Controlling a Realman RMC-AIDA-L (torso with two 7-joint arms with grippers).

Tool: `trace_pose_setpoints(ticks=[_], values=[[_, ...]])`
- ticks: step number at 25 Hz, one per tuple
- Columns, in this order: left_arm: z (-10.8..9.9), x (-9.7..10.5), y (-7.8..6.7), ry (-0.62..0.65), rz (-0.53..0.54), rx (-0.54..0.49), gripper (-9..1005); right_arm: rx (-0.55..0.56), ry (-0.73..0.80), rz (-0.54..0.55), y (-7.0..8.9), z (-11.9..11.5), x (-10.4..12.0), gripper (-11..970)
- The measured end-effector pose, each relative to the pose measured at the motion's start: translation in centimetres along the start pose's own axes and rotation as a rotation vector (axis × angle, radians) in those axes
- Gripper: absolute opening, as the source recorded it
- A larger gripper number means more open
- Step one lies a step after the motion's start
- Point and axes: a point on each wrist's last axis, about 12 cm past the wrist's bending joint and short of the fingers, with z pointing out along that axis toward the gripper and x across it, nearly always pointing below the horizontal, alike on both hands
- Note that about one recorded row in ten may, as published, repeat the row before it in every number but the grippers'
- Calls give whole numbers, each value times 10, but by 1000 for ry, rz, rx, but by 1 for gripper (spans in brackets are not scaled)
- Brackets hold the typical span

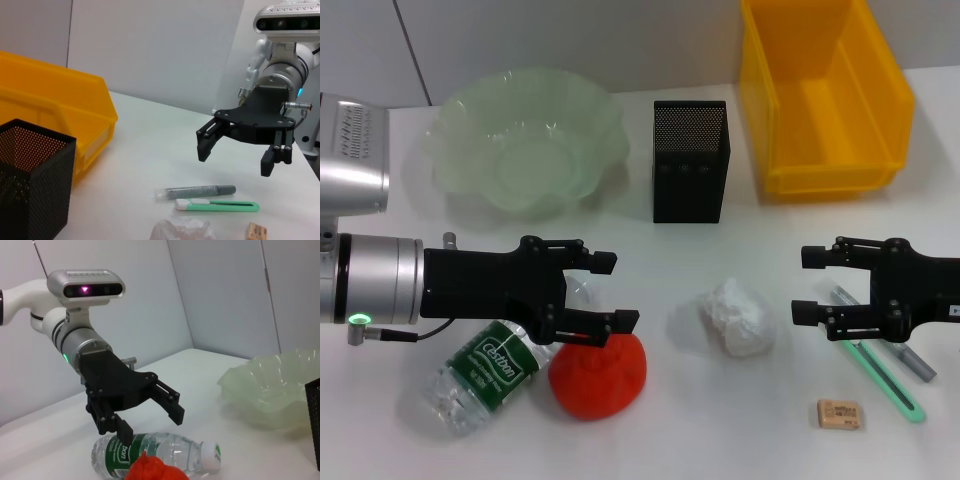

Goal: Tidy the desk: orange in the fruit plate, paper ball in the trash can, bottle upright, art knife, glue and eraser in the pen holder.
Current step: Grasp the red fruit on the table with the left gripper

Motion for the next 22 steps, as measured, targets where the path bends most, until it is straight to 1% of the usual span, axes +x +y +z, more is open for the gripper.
trace_pose_setpoints(ticks=[14, 17, 19, 22], values=[[-5, 1, 1, -8, 1, -15, 800, 0, 0, 3, 0, 0, 0, 816], [-9, -4, 1, -13, 19, -9, 800, 0, 0, 6, 0, 0, 0, 816], [-10, -8, 2, 3, 31, -3, 800, 0, 0, 10, 0, 0, 0, 816], [-12, -16, 3, 83, 52, 4, 800, 0, 0, 11, 0, 0, 0, 816]])
